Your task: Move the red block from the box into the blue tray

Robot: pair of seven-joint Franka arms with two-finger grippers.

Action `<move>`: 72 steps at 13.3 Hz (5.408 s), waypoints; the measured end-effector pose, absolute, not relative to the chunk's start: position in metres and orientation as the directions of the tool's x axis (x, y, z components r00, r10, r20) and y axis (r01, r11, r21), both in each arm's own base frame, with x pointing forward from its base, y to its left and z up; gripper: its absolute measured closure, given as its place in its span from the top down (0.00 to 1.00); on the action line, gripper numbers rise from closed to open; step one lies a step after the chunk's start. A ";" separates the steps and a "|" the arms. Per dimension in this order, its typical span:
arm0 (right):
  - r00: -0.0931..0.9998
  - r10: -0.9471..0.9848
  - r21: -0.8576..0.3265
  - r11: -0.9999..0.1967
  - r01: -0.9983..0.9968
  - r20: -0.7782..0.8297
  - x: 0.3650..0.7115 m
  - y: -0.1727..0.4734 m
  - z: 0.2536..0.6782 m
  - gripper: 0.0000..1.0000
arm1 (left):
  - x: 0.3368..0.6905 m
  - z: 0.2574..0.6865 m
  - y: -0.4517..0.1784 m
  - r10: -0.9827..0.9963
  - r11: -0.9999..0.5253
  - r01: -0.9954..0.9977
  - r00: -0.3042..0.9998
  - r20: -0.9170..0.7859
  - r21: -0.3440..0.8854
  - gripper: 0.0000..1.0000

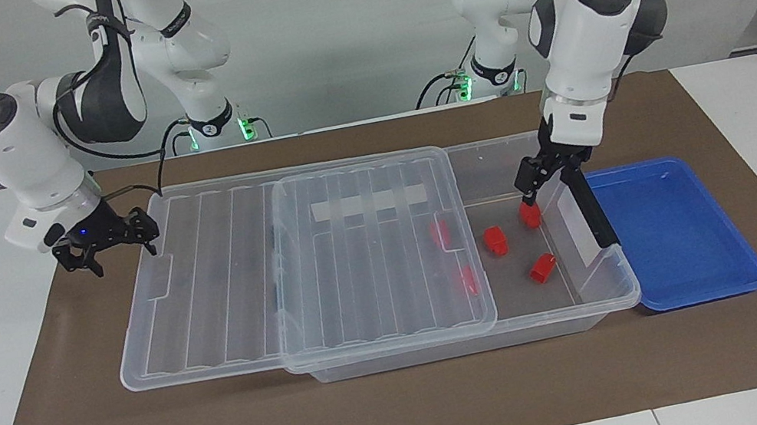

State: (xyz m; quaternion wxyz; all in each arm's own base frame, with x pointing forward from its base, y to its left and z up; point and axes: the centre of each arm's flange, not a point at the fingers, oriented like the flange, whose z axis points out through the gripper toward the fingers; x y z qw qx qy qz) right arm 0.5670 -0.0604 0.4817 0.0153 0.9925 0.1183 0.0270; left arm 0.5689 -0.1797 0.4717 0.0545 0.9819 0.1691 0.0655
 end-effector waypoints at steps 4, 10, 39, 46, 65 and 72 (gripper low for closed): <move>0.997 0.053 0.027 -0.998 0.052 0.052 0.565 -0.030 0.523 1.00 | 0.559 0.435 -0.199 0.357 -0.928 0.334 0.924 0.140 0.162 1.00; 0.990 -0.126 0.011 -0.992 -0.127 0.065 0.564 0.035 0.578 1.00 | 0.556 0.337 -0.204 0.334 -0.939 0.319 0.935 0.119 0.124 1.00; 0.967 -0.243 0.002 -0.970 -0.243 0.077 0.572 0.005 0.604 0.95 | 0.591 0.571 0.077 0.031 -0.999 0.030 0.999 -0.039 -0.022 0.34; 0.959 -0.267 -0.004 -0.963 -0.268 0.099 0.576 -0.012 0.581 0.63 | 0.593 0.451 0.122 -0.103 -0.994 -0.098 0.990 0.097 -0.048 0.34; 0.940 -0.297 -0.010 -0.954 -0.300 0.170 0.582 -0.095 0.483 0.01 | 0.583 0.336 0.103 -0.072 -0.997 -0.070 0.992 0.106 -0.028 0.85; 0.958 -0.246 -0.009 -0.969 -0.248 0.148 0.588 -0.064 0.471 0.01 | 0.558 0.585 0.079 -0.033 -0.999 -0.033 0.999 0.026 -0.018 1.00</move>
